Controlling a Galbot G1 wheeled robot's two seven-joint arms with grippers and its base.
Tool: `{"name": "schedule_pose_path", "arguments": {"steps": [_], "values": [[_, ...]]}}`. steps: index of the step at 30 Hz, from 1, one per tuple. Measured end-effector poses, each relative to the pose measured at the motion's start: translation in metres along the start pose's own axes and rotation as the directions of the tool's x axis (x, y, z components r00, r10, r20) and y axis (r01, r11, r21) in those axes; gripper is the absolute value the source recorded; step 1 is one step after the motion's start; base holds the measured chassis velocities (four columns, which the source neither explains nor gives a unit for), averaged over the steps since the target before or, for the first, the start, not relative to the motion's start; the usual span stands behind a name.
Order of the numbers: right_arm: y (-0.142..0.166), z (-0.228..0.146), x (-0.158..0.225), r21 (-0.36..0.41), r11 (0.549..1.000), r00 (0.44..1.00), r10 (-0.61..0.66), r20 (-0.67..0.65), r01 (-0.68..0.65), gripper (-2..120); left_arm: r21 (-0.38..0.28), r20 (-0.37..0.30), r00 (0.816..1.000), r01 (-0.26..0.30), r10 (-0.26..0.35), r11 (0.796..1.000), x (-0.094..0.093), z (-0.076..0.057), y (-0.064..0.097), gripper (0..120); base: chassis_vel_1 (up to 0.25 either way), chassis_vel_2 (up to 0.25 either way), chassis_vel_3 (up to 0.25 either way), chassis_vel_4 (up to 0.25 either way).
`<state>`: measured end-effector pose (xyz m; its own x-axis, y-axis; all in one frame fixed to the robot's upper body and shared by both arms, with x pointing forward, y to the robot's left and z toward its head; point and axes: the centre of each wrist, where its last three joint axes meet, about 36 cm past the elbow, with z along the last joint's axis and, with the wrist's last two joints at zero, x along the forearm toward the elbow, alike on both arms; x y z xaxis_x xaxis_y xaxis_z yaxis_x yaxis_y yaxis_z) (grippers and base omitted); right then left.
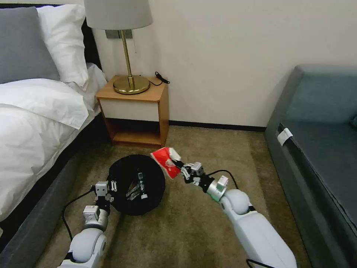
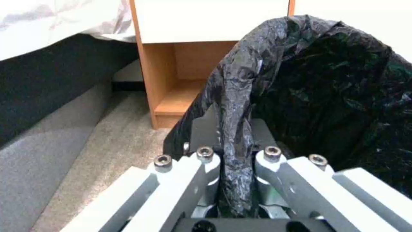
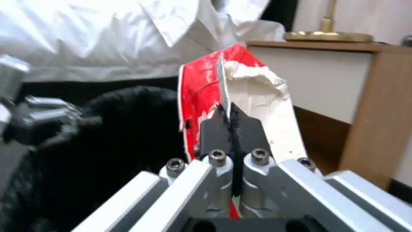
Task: Pick up the trash bin, then pick up the garbage on the floor and place it into the trash bin.
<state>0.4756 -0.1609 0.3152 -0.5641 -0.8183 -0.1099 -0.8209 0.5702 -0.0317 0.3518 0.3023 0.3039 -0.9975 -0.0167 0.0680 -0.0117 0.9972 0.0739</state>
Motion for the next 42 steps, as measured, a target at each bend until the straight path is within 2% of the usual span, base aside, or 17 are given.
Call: {"name": "schedule_pose_path", "arguments": {"steps": [2,5,13,29,31,34,35,37,39,40,42], "values": [[0.004,0.001,-0.003,-0.005,1.0,1.0,-0.006,0.003,0.006,0,0.001,0.0,1.0,0.0,0.0,1.0,0.0,0.0,0.0,4,0.0,0.0,0.0,0.0],[0.029,0.012,-0.017,-0.022,0.999,0.999,-0.039,0.006,0.039,0,0.009,-0.005,1.0,0.002,-0.002,1.0,0.0,0.003,-0.002,4,0.0,0.0,0.0,0.0],[0.051,0.031,-0.036,-0.033,0.997,0.998,-0.063,-0.003,0.063,0,0.013,-0.005,1.0,-0.002,0.002,1.0,0.001,0.006,-0.001,4,0.0,0.0,0.0,0.0],[0.061,0.063,-0.039,-0.033,0.997,0.996,-0.07,-0.059,0.068,0,0.019,0.003,1.0,-0.008,0.008,1.0,0.003,0.002,-0.003,4,0.0,0.0,0.0,0.0],[0.061,0.064,-0.038,-0.031,0.997,0.996,-0.068,-0.062,0.066,2,0.019,0.003,1.0,-0.008,0.008,1.0,0.003,0.002,-0.003,4,0.0,0.0,0.0,0.0],[0.061,0.066,-0.037,-0.029,0.998,0.995,-0.065,-0.069,0.063,17,0.02,0.003,1.0,-0.009,0.009,1.0,0.003,0.002,-0.004,4,0.0,0.0,0.0,0.0],[0.061,0.066,-0.037,-0.029,0.998,0.995,-0.065,-0.069,0.063,17,0.02,0.003,1.0,-0.009,0.009,1.0,0.003,0.002,-0.004,4,0.0,0.0,0.0,0.0],[0.061,0.067,-0.037,-0.028,0.998,0.996,-0.064,-0.07,0.062,26,0.019,0.004,1.0,-0.009,0.009,1.0,0.003,0.002,-0.004,4,0.0,0.0,0.0,0.0],[0.061,0.067,-0.037,-0.027,0.998,0.996,-0.063,-0.07,0.061,30,0.019,0.004,1.0,-0.008,0.008,1.0,0.003,0.002,-0.004,4,0.0,0.0,0.0,0.0],[0.061,0.067,-0.036,-0.027,0.998,0.996,-0.061,-0.07,0.06,38,0.018,0.003,1.0,-0.008,0.008,1.0,0.003,0.002,-0.003,4,0.0,0.0,0.0,0.0],[0.06,0.067,-0.036,-0.027,0.998,0.996,-0.059,-0.07,0.057,42,0.018,0.003,1.0,-0.007,0.007,1.0,0.003,0.003,-0.003,4,0.0,0.0,0.0,0.0]]}}
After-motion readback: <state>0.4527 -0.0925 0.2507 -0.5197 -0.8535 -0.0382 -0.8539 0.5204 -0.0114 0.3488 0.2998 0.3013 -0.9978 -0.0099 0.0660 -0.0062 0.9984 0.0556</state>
